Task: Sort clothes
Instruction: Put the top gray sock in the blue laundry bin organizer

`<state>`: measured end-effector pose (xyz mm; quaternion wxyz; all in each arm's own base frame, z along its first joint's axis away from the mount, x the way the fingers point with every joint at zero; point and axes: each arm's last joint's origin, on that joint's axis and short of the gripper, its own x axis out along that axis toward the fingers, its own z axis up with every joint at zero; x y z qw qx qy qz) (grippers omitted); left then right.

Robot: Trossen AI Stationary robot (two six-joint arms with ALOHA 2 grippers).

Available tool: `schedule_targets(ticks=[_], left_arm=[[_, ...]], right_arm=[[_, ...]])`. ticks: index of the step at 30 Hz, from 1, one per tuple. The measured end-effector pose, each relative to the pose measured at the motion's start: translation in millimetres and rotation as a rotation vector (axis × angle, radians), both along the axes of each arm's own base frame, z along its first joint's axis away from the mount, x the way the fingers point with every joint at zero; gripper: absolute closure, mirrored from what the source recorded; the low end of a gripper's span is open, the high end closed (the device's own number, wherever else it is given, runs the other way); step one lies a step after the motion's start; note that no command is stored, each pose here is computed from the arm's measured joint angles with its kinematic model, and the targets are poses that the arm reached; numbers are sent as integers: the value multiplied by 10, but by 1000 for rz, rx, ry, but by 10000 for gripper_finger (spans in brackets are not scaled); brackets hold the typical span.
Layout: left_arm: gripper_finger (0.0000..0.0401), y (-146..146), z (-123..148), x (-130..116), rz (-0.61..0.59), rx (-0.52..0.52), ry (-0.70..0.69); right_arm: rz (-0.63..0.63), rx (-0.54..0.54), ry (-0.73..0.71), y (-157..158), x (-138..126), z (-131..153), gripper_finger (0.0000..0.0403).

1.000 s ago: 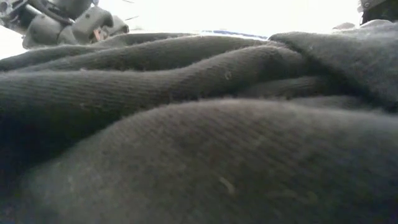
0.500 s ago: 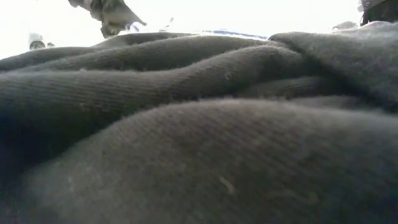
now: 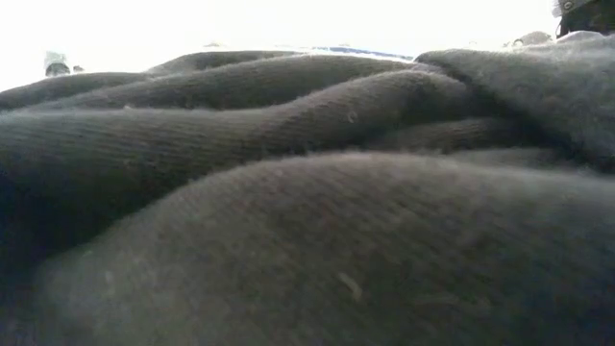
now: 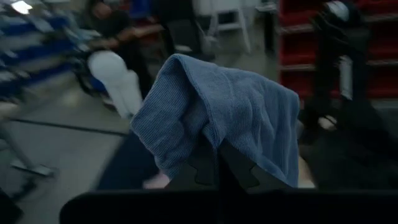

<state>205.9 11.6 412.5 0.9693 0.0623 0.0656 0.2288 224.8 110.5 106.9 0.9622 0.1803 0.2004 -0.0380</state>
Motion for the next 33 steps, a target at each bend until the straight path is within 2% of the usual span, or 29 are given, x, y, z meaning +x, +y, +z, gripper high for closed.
schedule_targets(ticks=[5,13,19,24,33], left_arm=[[400,264,237,212,69,47,-15],[400,820,288,651,145,34,67],[399,1130,47,936,210,-6,146],[392,1260,-192,1101,237,-57,219],[333,1333,-638,1167,282,-137,522]], right_arm=[[3,-5,-3,1,1,3,370],[3,-5,-4,1,2,4,375],[4,-6,-4,1,2,4,374],[4,-6,-4,1,2,4,376],[7,-11,-4,1,2,4,376]])
